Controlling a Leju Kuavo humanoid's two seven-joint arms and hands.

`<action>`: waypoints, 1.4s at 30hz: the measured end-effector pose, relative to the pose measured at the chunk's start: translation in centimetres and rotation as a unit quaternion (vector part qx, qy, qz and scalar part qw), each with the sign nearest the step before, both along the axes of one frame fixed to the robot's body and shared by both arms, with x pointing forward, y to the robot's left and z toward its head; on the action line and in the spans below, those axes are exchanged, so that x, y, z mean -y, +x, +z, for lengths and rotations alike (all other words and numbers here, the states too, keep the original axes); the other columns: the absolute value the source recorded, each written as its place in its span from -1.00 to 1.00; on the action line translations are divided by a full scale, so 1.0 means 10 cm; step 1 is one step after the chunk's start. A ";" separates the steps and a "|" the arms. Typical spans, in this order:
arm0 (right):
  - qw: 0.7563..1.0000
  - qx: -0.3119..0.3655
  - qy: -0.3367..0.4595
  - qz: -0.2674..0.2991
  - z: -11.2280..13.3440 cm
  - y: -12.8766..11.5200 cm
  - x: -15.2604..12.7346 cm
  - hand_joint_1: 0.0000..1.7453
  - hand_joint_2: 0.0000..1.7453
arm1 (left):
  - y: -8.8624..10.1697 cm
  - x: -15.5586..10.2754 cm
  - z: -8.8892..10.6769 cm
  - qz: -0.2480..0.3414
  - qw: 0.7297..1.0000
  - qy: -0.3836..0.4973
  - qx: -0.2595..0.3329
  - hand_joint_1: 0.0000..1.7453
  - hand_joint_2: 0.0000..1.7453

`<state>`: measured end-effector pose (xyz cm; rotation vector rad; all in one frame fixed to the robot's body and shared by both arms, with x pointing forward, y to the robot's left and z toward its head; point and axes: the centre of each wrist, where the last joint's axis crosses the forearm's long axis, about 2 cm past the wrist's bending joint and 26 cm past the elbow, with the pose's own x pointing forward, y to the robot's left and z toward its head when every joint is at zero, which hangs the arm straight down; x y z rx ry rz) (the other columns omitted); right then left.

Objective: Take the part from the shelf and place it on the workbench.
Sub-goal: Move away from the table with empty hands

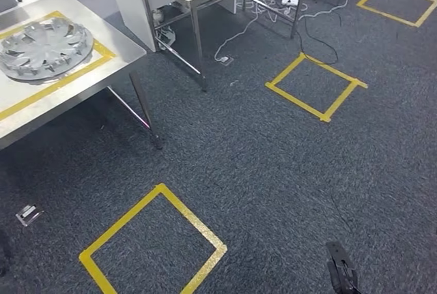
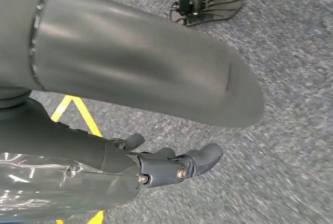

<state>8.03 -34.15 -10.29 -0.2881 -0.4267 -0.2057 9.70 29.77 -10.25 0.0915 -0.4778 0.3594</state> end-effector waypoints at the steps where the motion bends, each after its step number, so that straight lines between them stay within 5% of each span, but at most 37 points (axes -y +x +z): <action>1: 1.000 -0.002 0.001 0.000 0.00 0.00 -0.01 -1.00 -1.00 | 0.01 0.00 0.00 0.000 1.000 0.000 0.001 -1.00 -1.00; 42: 1.000 -0.011 0.004 -0.015 -0.01 -0.05 -0.02 -1.00 -1.00 | 0.12 0.10 0.03 -0.033 0.999 -0.011 0.004 -1.00 -1.00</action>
